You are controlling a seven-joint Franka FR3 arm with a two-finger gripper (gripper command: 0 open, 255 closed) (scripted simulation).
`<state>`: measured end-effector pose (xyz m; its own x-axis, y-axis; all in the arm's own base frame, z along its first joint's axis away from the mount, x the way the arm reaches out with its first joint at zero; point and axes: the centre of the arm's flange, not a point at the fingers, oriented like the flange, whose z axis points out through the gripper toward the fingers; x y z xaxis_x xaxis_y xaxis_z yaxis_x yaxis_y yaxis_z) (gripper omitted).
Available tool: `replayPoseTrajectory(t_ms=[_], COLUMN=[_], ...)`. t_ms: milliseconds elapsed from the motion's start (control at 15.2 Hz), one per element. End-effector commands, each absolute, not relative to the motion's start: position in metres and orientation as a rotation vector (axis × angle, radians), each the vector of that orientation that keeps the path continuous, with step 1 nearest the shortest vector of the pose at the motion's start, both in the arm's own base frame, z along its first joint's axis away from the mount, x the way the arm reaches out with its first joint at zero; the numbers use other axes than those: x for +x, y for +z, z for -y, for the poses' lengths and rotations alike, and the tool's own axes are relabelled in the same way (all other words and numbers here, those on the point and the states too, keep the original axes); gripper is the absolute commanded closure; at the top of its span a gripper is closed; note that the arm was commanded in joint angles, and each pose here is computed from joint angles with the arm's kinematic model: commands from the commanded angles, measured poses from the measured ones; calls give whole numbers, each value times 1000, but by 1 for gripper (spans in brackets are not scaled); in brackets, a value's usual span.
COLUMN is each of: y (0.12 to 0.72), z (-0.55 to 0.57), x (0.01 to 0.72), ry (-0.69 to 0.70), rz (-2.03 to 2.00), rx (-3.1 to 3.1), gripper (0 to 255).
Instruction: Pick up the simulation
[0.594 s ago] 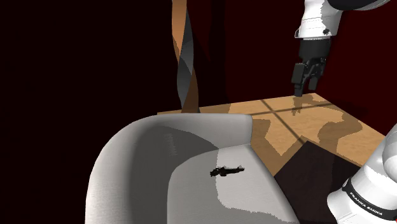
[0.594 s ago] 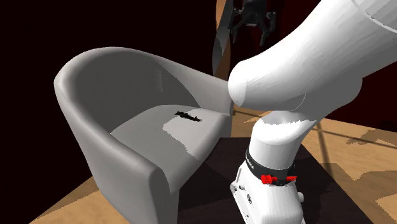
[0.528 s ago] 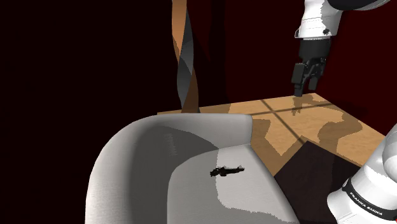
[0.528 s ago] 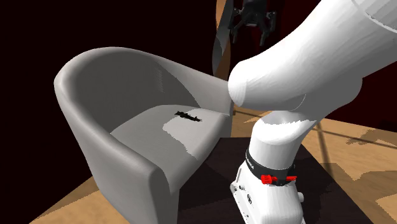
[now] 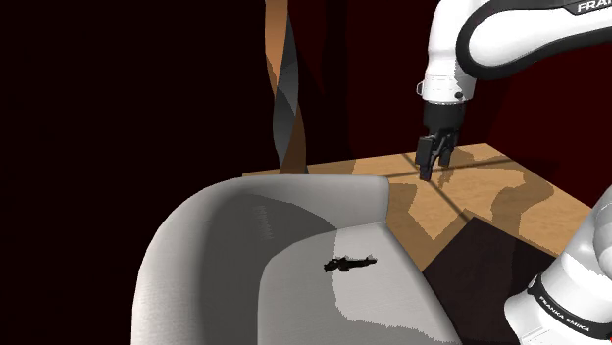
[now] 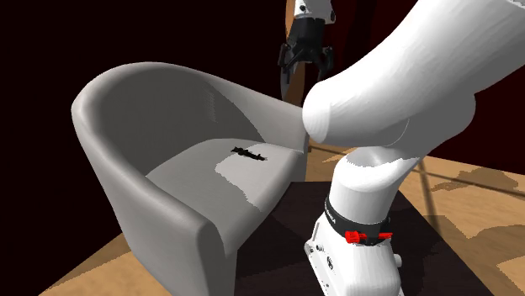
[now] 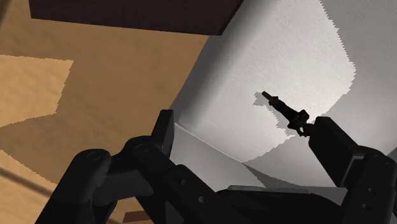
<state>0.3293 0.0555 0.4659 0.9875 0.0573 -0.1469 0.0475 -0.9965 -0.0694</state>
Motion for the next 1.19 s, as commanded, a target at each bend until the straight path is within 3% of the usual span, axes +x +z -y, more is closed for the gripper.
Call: replayPoseTrajectory(t_ms=[0,1122], y=[447,280], z=[-69,-212], x=[337,386], ry=[213,103], rz=[135,589], rx=[-3071,-3072], gripper=[0,0])
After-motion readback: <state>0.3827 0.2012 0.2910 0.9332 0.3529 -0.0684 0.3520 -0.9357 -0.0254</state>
